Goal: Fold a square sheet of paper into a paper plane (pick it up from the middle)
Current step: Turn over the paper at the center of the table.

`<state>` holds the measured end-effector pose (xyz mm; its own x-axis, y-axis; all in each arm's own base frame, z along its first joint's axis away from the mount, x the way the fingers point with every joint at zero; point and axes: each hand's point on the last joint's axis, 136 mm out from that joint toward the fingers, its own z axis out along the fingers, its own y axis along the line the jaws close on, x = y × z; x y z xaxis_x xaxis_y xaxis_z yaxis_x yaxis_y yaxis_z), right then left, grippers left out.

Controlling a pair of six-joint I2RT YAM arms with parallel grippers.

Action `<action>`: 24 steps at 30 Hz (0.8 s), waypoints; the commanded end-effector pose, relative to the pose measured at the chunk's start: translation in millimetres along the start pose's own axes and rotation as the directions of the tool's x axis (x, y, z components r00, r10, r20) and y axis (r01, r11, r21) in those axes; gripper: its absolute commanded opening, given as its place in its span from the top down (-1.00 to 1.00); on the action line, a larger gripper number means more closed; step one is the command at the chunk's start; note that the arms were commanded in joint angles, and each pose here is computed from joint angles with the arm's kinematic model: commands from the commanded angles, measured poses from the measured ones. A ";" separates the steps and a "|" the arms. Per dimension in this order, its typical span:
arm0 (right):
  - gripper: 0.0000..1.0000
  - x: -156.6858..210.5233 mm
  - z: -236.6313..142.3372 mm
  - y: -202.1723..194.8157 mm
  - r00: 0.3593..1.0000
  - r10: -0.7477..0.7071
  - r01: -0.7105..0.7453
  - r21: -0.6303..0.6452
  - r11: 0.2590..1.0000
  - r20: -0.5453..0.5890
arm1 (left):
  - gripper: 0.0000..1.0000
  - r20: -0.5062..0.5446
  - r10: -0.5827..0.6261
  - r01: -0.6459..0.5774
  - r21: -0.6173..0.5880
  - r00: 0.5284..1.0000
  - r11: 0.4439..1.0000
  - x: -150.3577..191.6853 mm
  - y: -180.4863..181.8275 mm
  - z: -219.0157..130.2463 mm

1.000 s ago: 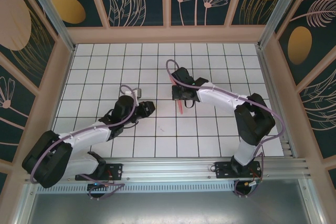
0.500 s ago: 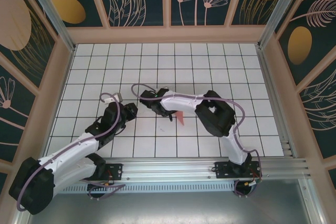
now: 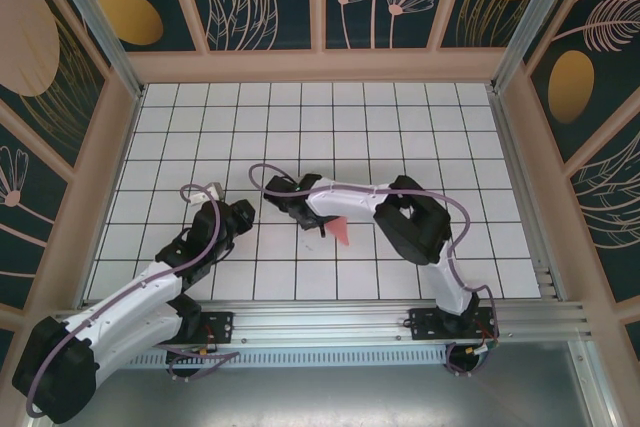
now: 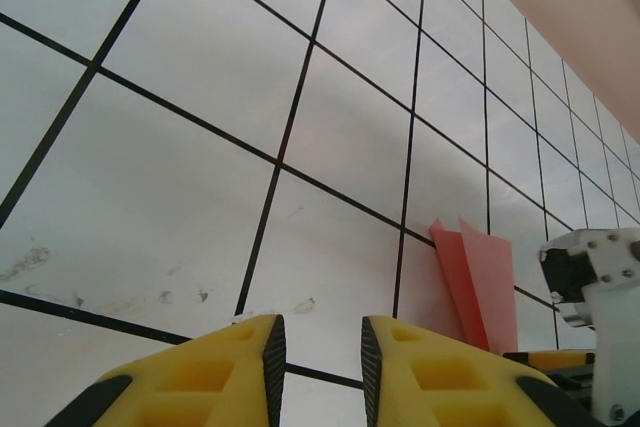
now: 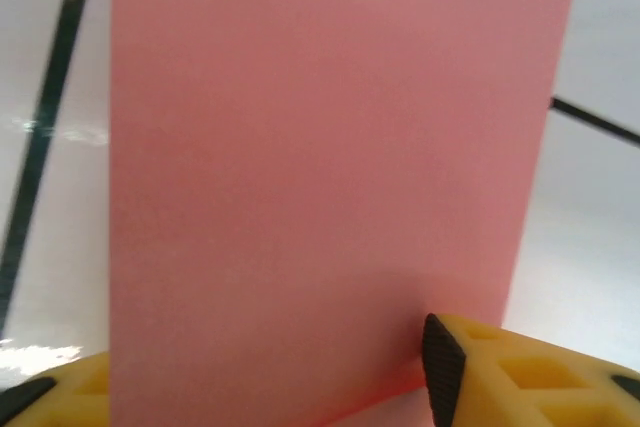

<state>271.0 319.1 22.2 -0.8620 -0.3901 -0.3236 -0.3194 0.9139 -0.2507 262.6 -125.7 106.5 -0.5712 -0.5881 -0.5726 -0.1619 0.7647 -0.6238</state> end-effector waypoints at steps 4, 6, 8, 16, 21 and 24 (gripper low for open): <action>-0.45 -6.2 -37.8 49.5 0.998 0.068 -0.061 -0.435 0.899 0.001 | 0.40 -0.042 0.015 -0.015 -0.009 0.999 1.000 9.0 4.8 4.0; -0.50 -10.8 -45.0 44.2 0.996 0.093 -0.076 -0.463 0.883 0.014 | 0.39 -0.048 0.018 -0.019 -0.005 0.999 1.000 9.5 3.1 5.2; -0.53 -15.6 -52.6 37.8 0.993 0.112 -0.081 -0.475 0.876 0.037 | 0.39 -0.053 0.020 -0.020 0.003 0.998 1.000 10.2 1.1 6.5; 0.08 -21.4 -70.8 7.7 0.974 0.224 -0.157 -0.593 0.790 0.039 | 0.39 -0.112 0.068 -0.060 0.072 0.991 0.996 19.1 -16.0 13.8; 0.64 -12.5 -68.5 1.6 0.966 0.258 -0.187 -0.685 0.704 0.001 | 0.41 -0.185 0.097 -0.071 0.145 0.978 0.987 32.6 -32.2 22.9; 0.71 -4.2 -60.7 -4.6 0.965 0.260 -0.205 -0.689 0.695 -0.025 | 0.43 -0.231 0.116 -0.074 0.184 0.966 0.980 42.0 -39.8 28.5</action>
<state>257.1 315.4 69.0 -0.9276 -0.1365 -0.3477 -0.2900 0.8498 0.4401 258.5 -166.8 70.9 -0.7479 -0.4510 -0.4870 -0.0729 0.7851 -0.6150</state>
